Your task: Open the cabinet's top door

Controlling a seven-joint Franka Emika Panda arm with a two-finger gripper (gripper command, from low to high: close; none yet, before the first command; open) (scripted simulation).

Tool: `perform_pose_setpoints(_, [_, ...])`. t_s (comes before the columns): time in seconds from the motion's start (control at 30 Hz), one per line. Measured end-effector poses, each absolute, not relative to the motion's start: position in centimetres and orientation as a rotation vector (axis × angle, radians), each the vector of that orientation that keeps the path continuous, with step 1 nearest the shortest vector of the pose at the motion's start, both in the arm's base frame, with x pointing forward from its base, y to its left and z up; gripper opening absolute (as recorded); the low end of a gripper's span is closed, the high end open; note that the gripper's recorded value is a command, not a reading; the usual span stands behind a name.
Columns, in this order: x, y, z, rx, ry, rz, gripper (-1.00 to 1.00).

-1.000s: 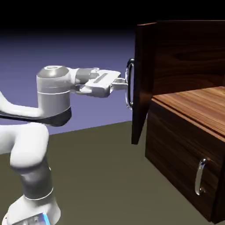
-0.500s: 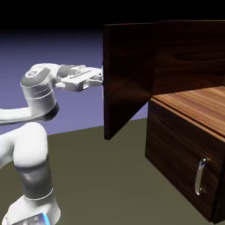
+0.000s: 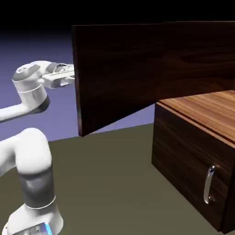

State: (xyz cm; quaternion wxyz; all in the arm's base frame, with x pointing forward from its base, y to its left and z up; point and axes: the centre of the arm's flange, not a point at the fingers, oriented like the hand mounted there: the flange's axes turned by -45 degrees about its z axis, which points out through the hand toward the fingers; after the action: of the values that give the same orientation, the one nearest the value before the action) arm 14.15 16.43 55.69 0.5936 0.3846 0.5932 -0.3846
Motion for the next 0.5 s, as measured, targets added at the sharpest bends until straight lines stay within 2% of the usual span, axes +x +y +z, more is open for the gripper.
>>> perform_pose_setpoints(0.5, [15.2, 31.8, 55.7, 1.145, 1.249, -1.145, -1.00])
